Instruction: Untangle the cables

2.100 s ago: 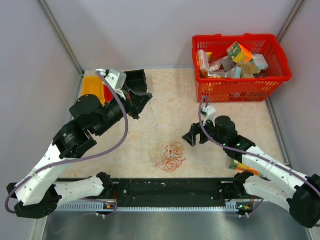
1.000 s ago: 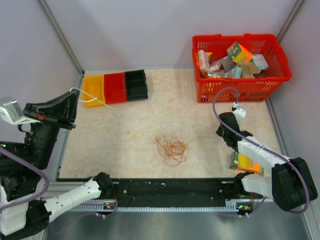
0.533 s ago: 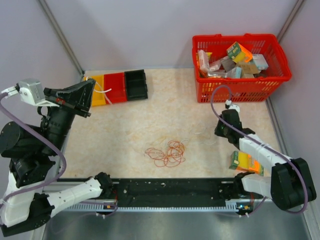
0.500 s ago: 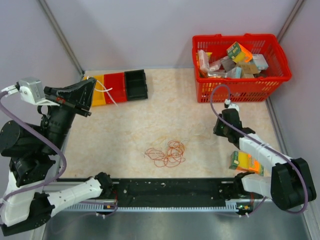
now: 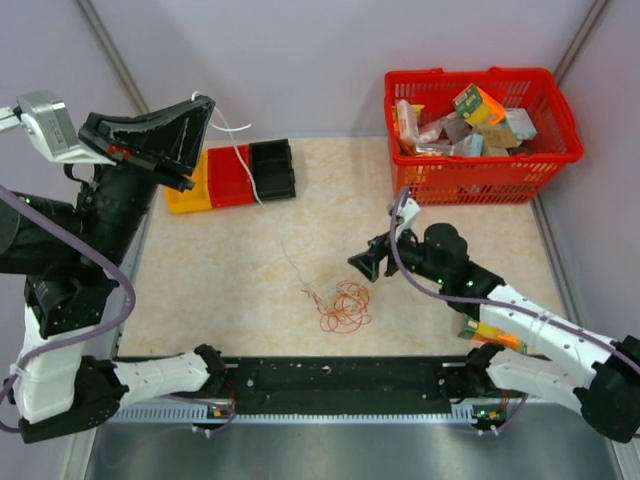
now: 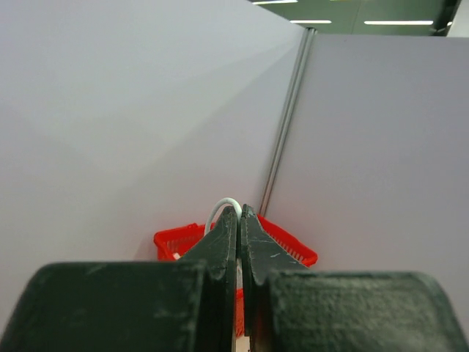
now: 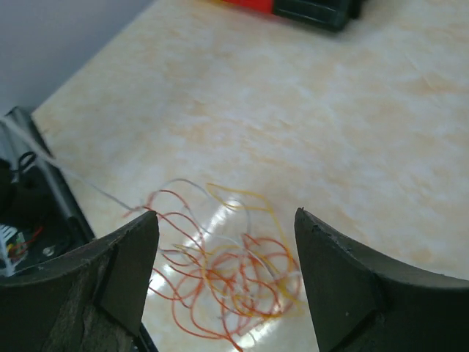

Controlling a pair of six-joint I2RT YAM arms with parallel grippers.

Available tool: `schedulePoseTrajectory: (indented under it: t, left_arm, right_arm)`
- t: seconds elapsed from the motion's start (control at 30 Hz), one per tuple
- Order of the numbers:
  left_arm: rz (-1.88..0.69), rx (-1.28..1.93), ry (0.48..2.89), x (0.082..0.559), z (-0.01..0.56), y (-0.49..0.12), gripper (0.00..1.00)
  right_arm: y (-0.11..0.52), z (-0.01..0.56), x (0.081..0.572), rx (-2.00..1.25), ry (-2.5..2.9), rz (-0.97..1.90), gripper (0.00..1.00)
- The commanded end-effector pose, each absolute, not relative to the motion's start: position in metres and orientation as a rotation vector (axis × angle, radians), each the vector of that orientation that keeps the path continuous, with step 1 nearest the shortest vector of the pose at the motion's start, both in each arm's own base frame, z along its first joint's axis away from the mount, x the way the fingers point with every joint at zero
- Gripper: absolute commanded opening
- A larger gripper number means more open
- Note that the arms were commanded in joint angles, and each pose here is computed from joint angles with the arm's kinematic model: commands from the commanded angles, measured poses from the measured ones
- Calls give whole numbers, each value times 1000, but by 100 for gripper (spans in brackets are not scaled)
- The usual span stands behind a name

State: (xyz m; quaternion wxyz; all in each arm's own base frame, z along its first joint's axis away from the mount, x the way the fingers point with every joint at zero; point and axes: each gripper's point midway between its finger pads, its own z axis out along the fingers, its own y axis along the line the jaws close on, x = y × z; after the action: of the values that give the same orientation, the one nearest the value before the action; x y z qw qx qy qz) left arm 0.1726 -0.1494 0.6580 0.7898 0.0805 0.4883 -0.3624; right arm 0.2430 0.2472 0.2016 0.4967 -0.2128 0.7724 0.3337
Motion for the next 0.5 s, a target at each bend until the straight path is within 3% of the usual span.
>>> schedulePoseTrajectory:
  t: [0.0,0.33,0.47]
  left_arm:
    - [-858,170,880,148,704,-139,0]
    - [-893,208,798,134,735,-139,0]
    - [-896,219,801,132,733,-140,0]
  right_arm:
    - [320,255,212,-761,1528,1047,74]
    - [425,266,181,-880,1420,1180,72]
    - [435,274,195,-821,1470,1145,63]
